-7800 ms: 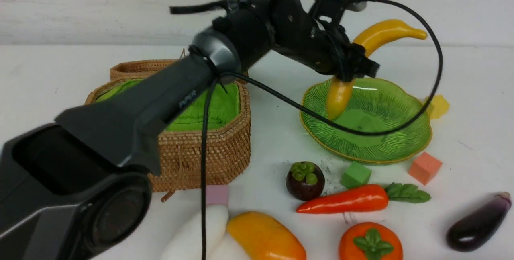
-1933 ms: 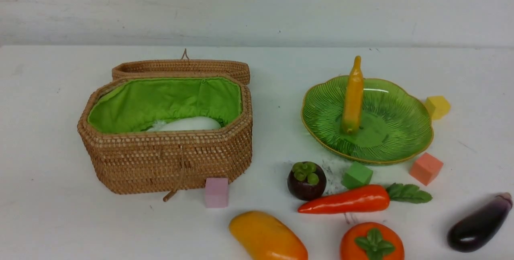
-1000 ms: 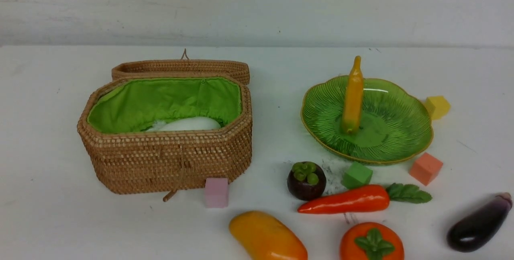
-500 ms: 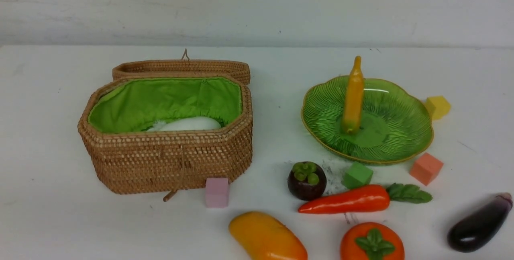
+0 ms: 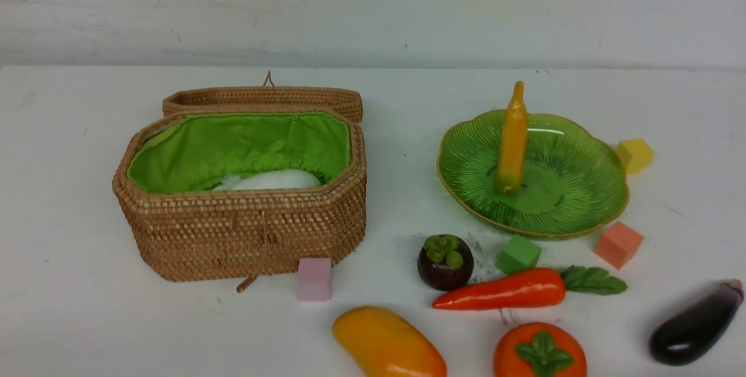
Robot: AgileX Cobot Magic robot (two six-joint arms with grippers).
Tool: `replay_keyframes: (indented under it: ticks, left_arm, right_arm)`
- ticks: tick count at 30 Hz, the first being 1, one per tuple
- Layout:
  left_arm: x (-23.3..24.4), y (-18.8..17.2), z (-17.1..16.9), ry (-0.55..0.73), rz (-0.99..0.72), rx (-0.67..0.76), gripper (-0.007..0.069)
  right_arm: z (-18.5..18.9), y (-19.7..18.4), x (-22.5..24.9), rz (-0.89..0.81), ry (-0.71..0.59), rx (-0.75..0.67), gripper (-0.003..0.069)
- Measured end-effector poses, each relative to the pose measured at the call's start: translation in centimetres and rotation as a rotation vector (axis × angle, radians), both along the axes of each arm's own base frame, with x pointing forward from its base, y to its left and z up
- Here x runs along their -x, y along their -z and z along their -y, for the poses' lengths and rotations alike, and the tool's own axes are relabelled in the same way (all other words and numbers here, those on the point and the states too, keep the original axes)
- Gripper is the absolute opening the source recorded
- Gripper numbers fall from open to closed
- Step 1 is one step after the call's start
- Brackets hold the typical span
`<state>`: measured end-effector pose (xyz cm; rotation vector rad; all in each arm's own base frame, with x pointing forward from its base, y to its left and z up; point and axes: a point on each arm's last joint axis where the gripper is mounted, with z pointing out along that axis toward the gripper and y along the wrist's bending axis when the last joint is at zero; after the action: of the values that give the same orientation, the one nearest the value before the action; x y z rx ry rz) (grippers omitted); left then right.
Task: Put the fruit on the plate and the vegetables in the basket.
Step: Grab an eggplant with your right arm and place it in the basket on the left.
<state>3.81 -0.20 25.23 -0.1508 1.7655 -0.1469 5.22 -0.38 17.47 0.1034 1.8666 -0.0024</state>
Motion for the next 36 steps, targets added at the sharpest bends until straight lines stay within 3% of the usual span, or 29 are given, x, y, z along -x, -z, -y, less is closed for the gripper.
replay_keyframes:
  ticks: [7,36]
  left_arm:
    - [0.0,0.9,0.2,0.051,-0.018,-0.006,-0.0013]
    - [0.0,1.3,0.2,0.054,-0.063,-0.004,0.0000]
  right_arm:
    - [0.0,0.0,0.0,0.000,0.000,-0.001,0.0243]
    - [0.0,0.0,0.0,0.000,0.000,0.000,0.0243]
